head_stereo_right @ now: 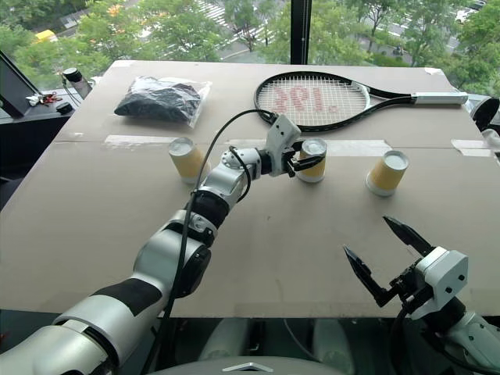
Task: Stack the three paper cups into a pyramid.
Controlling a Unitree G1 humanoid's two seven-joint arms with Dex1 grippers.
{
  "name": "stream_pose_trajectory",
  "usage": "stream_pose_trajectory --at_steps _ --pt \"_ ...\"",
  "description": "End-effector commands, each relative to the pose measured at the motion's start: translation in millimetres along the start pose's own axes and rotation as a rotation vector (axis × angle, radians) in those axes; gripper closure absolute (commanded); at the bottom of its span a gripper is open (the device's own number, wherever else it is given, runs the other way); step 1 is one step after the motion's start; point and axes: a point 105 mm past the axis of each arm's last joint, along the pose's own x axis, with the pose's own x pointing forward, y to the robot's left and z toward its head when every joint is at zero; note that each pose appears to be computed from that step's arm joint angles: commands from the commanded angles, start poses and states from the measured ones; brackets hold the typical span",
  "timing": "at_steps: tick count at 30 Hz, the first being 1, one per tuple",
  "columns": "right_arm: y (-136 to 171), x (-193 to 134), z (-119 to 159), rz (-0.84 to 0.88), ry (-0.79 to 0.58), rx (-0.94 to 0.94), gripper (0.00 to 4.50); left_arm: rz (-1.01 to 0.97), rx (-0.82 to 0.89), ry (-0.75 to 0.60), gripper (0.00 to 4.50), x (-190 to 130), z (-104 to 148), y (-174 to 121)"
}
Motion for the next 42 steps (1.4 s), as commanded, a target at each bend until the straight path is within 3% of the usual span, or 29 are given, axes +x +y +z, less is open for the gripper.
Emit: stream_pose_trajectory --at_steps 1,10,21,37,38,40,42 --pt "-6 -6 6 -0.027 -0.021 -0.035 0.00 0.000 0.053 -0.052 2.24 4 19 0" --pt "-24 -7 13 -0.042 -0.054 -0.038 0.00 -0.009 0.044 -0.059 2.24 5 19 -4" --pt "-58 -5 26 0.126 -0.005 -0.064 0.00 -0.026 0.025 -0.062 2.24 5 18 -7" --pt "-58 -5 30 0.199 0.010 -0.057 0.00 -0.067 0.013 -0.035 2.24 -1 19 -14" --pt "-58 -5 30 0.199 0.009 -0.057 0.00 -0.064 0.019 -0.026 1.19 -2 17 -13" --pt "-58 -5 30 0.199 0.008 -0.057 0.00 -0.055 0.030 -0.012 0.34 -4 15 -12" --pt "-57 -4 29 0.199 0.008 -0.057 0.00 -0.053 0.031 -0.008 0.13 -5 14 -12"
